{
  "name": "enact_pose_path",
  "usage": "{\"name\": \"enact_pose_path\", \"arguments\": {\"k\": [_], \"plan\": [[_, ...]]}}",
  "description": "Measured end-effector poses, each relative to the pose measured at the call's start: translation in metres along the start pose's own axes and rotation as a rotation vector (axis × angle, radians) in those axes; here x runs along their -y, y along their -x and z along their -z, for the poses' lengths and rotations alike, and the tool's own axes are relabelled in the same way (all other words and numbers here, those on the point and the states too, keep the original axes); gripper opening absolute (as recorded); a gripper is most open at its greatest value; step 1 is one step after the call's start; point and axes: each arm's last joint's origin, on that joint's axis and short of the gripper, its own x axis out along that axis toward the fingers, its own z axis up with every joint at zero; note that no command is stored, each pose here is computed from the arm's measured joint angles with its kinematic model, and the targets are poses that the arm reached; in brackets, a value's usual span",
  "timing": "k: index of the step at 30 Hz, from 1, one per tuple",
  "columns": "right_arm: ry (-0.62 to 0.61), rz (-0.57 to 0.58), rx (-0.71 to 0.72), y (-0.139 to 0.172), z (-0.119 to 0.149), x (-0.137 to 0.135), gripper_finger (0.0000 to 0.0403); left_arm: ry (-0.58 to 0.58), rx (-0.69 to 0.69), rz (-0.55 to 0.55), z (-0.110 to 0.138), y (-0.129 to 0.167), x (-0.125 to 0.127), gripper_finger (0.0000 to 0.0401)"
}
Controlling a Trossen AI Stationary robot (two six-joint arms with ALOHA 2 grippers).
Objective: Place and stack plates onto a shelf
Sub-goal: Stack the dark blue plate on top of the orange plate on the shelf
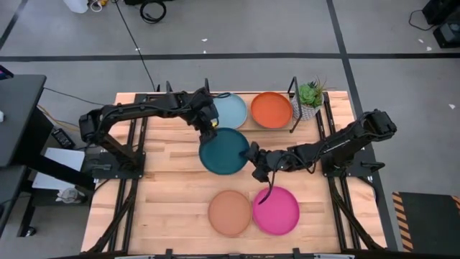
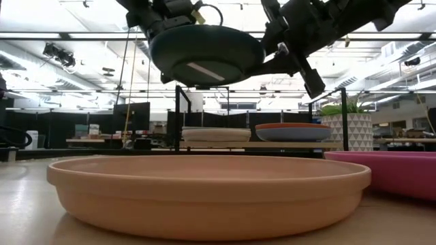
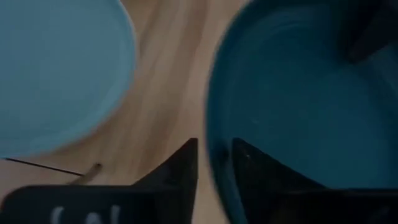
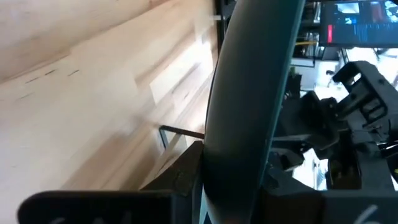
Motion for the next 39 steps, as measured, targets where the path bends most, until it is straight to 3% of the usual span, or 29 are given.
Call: {"name": "enact_pose_path", "arguments": {"k": [5, 10, 16, 22, 33, 39], "plan": [[0.002, 0.0, -0.025, 0.005, -0.006, -0.002, 0.0076, -0.097, 0.063, -0.078, -0.002, 0.018, 0.003, 0.0156], [-0.033, -0.013, -0.115, 0.007, -0.005, -0.007, 0.0076, -0.169, 0.182, -0.163, -0.004, 0.05, 0.011, 0.0178], [-0.207, 0.005, -0.318, 0.005, 0.008, -0.012, 0.0077, -0.24, 0.349, -0.29, -0.001, 0.095, 0.028, 0.0181], [-0.363, 0.052, -0.516, 0.001, 0.026, -0.016, 0.0076, -0.263, 0.463, -0.347, 0.008, 0.128, 0.044, 0.0181], [-0.592, 0.004, -0.787, -0.01, 0.082, -0.029, 0.0076, -0.273, 0.508, -0.311, 0.015, 0.142, 0.057, 0.0181], [-0.66, -0.078, -0.8, -0.013, 0.099, -0.033, 0.0075, -0.273, 0.505, -0.311, 0.015, 0.141, 0.057, 0.0181]]}}
